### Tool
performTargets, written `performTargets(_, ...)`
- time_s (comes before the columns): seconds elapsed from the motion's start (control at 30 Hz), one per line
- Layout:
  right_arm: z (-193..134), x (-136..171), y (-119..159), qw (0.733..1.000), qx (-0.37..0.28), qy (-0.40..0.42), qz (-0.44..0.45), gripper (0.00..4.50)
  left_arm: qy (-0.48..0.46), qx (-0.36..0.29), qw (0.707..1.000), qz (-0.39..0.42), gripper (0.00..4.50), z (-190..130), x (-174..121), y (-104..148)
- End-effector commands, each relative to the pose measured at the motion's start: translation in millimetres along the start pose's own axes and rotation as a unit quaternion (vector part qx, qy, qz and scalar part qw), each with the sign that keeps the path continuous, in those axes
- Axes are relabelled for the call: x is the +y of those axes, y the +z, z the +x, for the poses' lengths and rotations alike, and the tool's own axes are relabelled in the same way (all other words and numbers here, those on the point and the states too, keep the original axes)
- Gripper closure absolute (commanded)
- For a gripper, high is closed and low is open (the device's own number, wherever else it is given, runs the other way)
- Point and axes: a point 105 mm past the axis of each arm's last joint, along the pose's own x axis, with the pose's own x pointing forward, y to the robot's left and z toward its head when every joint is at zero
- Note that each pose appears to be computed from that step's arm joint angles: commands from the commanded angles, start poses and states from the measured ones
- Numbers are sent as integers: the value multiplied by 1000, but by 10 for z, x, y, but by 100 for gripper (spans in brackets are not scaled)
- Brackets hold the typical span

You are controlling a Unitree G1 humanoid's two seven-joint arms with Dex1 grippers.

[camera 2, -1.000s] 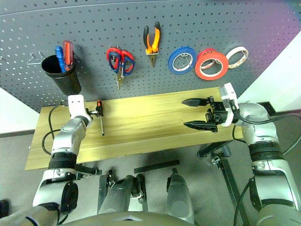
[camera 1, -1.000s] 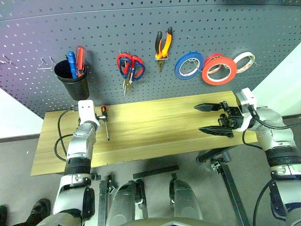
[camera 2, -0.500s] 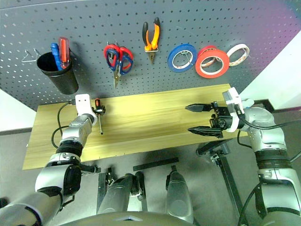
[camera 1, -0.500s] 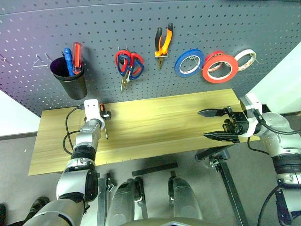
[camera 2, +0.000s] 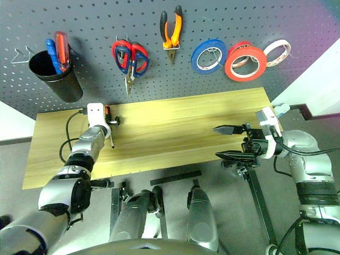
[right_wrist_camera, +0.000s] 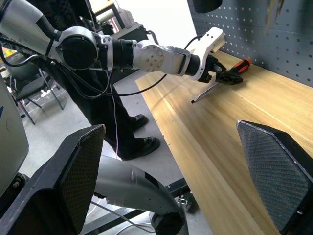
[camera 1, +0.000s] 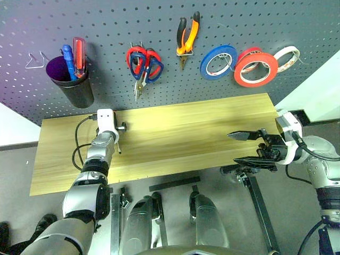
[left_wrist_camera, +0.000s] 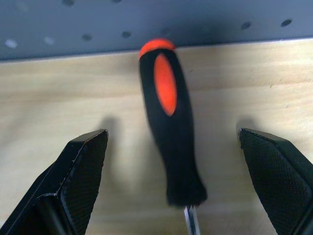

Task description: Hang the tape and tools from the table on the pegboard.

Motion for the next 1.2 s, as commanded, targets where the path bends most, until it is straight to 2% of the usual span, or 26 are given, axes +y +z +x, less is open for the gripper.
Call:
performTargets(0.03, -66, 54, 106, 1000, 0, -5, -18, 0, 2, -13, 1000, 9, 2, 10, 16, 49)
performTargets(0.07, -73, 56, 105, 1000, 1, -6, -17, 0, -5, -12, 1000, 5, 2, 12, -5, 42)
performTargets(0.17, -88, 67, 104, 1000, 1, -9, -16, 0, 2, -10, 1000, 9, 63, 15, 16, 18)
performTargets(0.43, -118, 42, 102, 1000, 1, -17, -16, 0, 10, -8, 1000, -16, 336, 11, 57, -9)
performTargets(0.47, -117, 37, 102, 1000, 1, -17, -16, 0, 5, -7, 1000, -17, 353, 6, 41, -30)
performTargets(0.57, -103, 26, 115, 1000, 1, -15, -19, 0, -7, 3, 1000, -26, 353, -8, -5, -108)
performTargets(0.8, -80, -16, 131, 1000, -2, -11, -23, 0, -39, 73, 996, -40, 353, -158, -151, -470)
performTargets(0.93, -84, -15, 169, 1000, -10, -1, -27, 0, -23, 108, 993, -46, 353, -400, -110, -641)
performTargets(1.2, -50, -61, 155, 999, -20, 6, -30, 0, -43, 134, 989, -45, 353, -826, -207, -753)
